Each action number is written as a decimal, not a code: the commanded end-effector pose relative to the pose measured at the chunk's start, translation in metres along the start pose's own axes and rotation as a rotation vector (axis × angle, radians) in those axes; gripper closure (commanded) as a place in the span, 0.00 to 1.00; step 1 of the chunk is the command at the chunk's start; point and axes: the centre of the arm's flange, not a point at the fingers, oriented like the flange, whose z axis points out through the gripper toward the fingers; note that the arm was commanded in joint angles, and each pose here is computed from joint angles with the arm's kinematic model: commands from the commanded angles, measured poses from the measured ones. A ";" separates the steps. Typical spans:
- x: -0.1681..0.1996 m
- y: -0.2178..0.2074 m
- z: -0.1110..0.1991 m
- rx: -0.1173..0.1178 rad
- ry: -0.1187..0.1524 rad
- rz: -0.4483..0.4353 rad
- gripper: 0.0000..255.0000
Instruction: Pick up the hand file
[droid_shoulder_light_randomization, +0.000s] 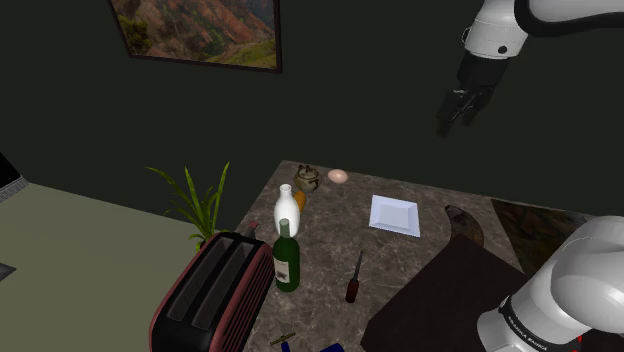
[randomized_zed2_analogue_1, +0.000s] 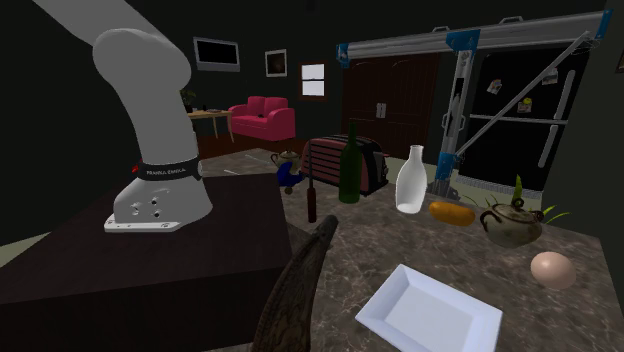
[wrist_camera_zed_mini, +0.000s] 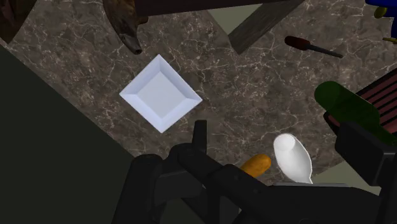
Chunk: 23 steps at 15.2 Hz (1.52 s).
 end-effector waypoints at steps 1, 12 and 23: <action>0.000 0.000 0.000 0.000 0.000 0.000 0.00; 0.022 -0.059 0.133 0.002 -0.110 0.195 0.00; 0.040 -0.114 0.268 0.003 -0.220 0.390 0.00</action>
